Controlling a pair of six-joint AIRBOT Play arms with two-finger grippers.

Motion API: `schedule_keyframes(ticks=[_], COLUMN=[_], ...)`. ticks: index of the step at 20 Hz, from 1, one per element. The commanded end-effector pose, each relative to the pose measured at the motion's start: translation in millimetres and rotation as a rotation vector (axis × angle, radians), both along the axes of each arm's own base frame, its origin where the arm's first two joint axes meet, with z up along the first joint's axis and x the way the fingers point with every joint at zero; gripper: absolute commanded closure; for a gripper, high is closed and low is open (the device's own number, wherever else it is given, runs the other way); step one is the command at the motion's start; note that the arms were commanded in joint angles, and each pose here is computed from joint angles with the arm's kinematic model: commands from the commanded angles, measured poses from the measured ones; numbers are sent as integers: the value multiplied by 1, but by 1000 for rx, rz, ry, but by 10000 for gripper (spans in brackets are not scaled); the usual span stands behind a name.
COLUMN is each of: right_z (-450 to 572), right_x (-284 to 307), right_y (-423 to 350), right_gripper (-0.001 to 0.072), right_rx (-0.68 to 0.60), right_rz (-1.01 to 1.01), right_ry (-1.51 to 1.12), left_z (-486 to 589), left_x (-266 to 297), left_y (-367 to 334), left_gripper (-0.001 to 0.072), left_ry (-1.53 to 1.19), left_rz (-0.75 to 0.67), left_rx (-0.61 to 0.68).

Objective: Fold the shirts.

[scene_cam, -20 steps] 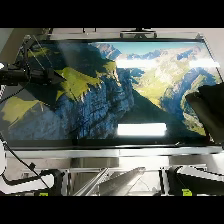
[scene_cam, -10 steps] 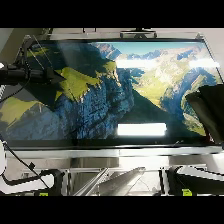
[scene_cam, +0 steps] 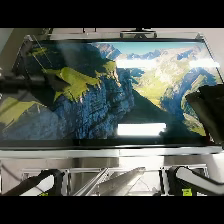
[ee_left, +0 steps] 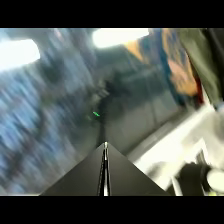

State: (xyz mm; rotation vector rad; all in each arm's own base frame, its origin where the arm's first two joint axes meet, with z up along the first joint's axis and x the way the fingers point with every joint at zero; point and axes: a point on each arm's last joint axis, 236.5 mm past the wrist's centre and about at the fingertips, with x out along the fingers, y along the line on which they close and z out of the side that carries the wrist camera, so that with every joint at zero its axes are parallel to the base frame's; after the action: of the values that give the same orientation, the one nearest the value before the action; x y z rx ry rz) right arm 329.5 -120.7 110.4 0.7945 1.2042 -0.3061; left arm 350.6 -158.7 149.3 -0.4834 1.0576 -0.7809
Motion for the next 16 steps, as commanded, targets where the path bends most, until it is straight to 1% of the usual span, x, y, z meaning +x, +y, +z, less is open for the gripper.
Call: schedule_keyframes(ticks=[1,2,4,5,6,8,16], right_z=[-51,-72,-121,-143,-157,-164,-160], right_x=[-14,-39,-108,-138,-152,-159,-152], right_y=[111,150,213,229,238,248,251], right_gripper=[700,700,700,700,700,700,699], right_rx=[22,68,119,120,118,126,136], right_rz=[191,274,476,544,569,587,573], right_ry=[-68,-44,36,65,62,26,-10], left_z=[-49,-68,-108,-123,-136,-145,-129], left_x=[-73,-96,-149,-169,-182,-192,-196], left_y=[-32,-40,-52,-55,-57,-58,-57], left_gripper=[705,705,705,705,705,705,704], left_ry=[76,106,178,200,209,203,126], left_rz=[-26,-41,-94,-111,-110,-77,-66], left_rx=[-14,-11,2,8,13,10,-12])
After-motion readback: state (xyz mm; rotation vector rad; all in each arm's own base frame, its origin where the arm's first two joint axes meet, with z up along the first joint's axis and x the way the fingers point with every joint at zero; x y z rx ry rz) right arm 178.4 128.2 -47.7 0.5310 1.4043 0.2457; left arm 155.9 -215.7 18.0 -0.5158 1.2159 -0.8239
